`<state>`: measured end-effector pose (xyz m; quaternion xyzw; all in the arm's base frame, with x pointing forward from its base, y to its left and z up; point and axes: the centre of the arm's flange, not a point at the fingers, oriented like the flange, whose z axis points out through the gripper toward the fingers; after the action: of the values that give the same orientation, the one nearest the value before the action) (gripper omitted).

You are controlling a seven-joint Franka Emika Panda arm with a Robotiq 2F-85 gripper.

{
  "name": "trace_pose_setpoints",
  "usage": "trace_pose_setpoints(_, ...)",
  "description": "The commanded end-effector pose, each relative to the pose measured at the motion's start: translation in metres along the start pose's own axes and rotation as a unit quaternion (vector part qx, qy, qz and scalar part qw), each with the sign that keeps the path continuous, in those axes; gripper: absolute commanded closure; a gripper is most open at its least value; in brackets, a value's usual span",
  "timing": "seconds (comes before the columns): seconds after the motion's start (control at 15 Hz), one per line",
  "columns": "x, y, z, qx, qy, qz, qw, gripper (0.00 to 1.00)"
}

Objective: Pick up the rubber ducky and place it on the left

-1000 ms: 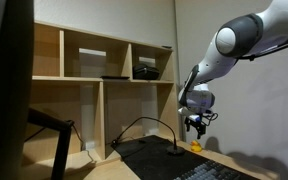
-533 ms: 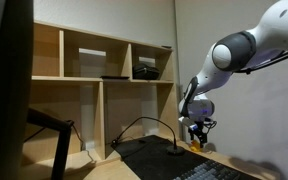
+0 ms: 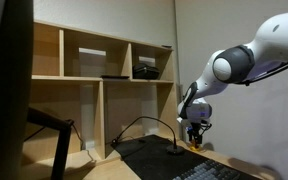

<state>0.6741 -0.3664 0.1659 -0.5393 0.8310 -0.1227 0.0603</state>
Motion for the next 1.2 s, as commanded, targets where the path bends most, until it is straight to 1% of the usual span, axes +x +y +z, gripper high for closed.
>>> trace_pose_setpoints(0.0, 0.004, -0.018, 0.016, -0.017, -0.015, 0.004, 0.9997, 0.47)
trace_pose_setpoints(0.2, 0.01, -0.018, 0.017, -0.035, -0.021, 0.008, 0.9991, 0.7)
trace_pose_setpoints(0.27, 0.011, -0.018, 0.015, -0.038, -0.023, 0.009, 0.999, 0.75)
trace_pose_setpoints(0.4, 0.014, -0.019, 0.004, -0.042, -0.033, 0.004, 0.9986, 0.88)
trace_pose_setpoints(0.47, 0.015, -0.015, -0.009, -0.052, -0.063, -0.019, 0.9965, 0.92)
trace_pose_setpoints(0.67, 0.021, -0.002, -0.048, -0.051, -0.111, -0.088, 0.9887, 0.95)
trace_pose_setpoints(0.8, 0.024, 0.007, -0.075, -0.045, -0.135, -0.133, 0.9809, 0.94)
trace_pose_setpoints(0.93, 0.024, 0.02, -0.106, -0.037, -0.156, -0.181, 0.9703, 0.95)
trace_pose_setpoints(1.0, 0.019, 0.032, -0.12, -0.032, -0.163, -0.207, 0.9641, 0.94)
trace_pose_setpoints(1.07, 0.015, 0.037, -0.131, -0.03, -0.172, -0.231, 0.9571, 0.94)
trace_pose_setpoints(1.13, 0.004, 0.052, -0.138, -0.028, -0.176, -0.26, 0.9491, 0.94)
